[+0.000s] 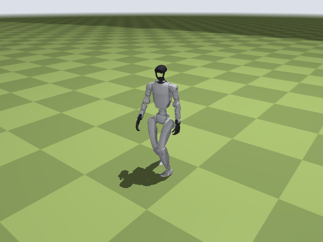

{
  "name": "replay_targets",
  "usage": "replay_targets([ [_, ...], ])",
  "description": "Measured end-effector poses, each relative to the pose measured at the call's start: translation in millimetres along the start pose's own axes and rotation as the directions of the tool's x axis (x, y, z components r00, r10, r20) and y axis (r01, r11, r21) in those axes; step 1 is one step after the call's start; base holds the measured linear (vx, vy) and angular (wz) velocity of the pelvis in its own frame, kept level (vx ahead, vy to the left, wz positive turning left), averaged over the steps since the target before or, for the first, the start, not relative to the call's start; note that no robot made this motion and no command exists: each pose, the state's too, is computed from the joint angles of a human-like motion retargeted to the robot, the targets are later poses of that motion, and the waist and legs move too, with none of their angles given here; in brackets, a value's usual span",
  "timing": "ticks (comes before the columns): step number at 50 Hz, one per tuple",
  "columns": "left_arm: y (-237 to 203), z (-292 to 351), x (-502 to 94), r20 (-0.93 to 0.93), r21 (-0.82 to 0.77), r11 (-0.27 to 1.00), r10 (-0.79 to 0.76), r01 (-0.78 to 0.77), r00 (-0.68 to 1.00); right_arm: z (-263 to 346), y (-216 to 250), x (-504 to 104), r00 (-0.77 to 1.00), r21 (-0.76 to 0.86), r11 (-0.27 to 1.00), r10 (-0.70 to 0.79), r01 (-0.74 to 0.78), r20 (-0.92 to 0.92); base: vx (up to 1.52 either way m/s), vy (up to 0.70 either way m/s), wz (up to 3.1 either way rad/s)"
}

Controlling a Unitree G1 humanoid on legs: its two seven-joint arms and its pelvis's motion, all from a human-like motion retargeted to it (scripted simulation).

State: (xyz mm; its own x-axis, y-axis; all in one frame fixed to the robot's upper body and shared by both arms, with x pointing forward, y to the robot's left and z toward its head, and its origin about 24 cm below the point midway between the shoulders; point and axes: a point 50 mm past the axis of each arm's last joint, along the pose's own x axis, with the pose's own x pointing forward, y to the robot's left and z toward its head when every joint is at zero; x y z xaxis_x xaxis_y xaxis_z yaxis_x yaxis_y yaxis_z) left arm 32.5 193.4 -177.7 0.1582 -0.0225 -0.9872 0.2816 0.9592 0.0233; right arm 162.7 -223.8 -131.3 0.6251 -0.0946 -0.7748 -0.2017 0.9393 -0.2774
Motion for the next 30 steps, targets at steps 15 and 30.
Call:
replay_targets([
  [15,39.7,36.8,-3.3,0.083,-0.167,0.984,0.079,-0.064,0.993,-53.3,32.9,-14.3,0.949,-0.078,0.973,0.193,-0.218,-0.249,0.60,0.17,-1.22],
  [30,140.9,160.3,-54.8,0.405,-0.258,0.902,0.427,-0.347,0.808,-50.9,46.5,-16.2,0.921,-0.203,0.914,0.295,-0.350,-0.256,0.41,0.13,-1.55],
])
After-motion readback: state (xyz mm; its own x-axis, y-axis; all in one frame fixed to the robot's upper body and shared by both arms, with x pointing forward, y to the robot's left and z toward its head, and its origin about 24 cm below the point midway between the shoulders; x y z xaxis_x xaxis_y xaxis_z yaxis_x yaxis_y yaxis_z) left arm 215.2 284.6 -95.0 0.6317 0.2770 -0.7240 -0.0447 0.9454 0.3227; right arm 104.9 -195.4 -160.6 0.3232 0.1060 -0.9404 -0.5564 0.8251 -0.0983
